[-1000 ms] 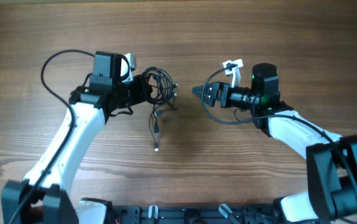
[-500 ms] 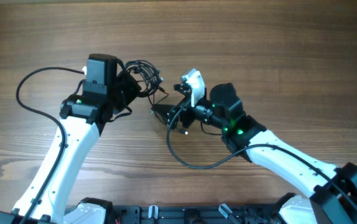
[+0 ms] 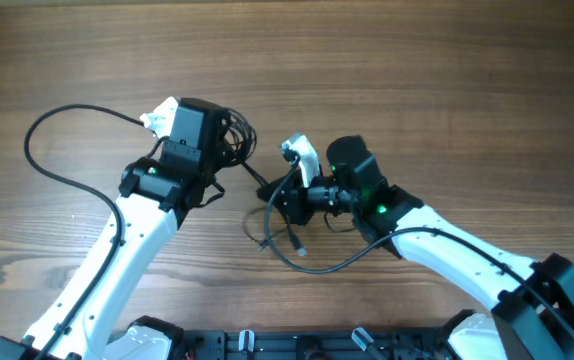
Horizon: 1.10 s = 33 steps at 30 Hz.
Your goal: Untangle cables
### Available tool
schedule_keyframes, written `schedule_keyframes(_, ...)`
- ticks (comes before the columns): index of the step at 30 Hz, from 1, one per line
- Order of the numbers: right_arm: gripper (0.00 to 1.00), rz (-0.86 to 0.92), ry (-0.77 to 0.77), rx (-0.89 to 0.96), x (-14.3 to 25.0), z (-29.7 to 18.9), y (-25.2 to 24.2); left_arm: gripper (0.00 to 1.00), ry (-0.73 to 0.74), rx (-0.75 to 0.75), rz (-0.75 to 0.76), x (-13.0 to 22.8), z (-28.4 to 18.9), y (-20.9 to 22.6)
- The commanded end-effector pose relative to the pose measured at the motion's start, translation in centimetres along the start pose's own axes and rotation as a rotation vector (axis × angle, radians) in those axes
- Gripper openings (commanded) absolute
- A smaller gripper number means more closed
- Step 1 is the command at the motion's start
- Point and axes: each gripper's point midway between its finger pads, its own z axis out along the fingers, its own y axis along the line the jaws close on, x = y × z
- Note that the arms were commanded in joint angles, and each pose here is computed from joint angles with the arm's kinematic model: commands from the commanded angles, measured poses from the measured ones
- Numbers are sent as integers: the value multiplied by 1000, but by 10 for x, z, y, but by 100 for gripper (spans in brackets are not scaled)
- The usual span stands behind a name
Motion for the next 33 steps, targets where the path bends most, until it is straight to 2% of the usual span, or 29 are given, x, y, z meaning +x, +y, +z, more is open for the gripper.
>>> schedule_keyframes(1, 5, 16, -2, -118, -9, -23, 23, 43, -201, -135, 28, -41, -10, 26)
schedule_keyframes(3, 5, 9, -40, -102, -20, -33, 19, 100, -185, -144, 35, -37, -9, 29)
schedule_keyframes(6, 5, 22, -81, -75, -31, -45, 9, 100, -113, -87, 25, -25, -6, 20)
schedule_keyframes(9, 4, 42, -85, -56, -31, -49, 2, 100, 100, 107, 23, 11, -6, -14)
schedule_keyframes(11, 4, 51, -79, -55, -30, -49, 1, 100, 190, 174, -18, 26, -10, -26)
schedule_keyframes(12, 4, 63, -83, -57, -31, -49, 2, 92, 228, 198, -57, 32, -12, -31)
schedule_keyframes(13, 5, 69, -91, -61, -33, -49, 3, 63, 265, 232, -59, 37, -15, -37)
schedule_keyframes(14, 4, 79, -99, -60, -36, -49, 3, 49, 285, 251, -33, 41, -17, -39)
schedule_keyframes(15, 5, 91, -110, -46, -38, -49, 0, 49, 287, 261, 28, 43, -17, -39)
schedule_keyframes(16, 4, 107, -122, -18, -39, -49, -5, 58, 288, 261, 74, 45, -17, -37)
schedule_keyframes(17, 5, 115, -137, 19, -41, -50, -12, 87, 296, 250, 96, 47, -17, -34)
schedule_keyframes(18, 5, 126, -149, 57, -42, -50, -19, 97, 310, 231, 98, 50, -17, -29)
schedule_keyframes(21, 5, 104, -170, 78, -47, -51, -22, 100, 342, 195, 98, 57, -17, -20)
schedule_keyframes(24, 4, 109, -209, 152, -53, -54, -35, 100, 404, 110, -23, 69, -15, -6)
schedule_keyframes(27, 5, 112, -210, 153, -53, -54, -35, 98, 452, 54, -41, 84, -12, 8)
schedule_keyframes(33, 5, 114, -208, 153, -53, -54, -35, 100, 526, 308, -57, 115, 15, -22)
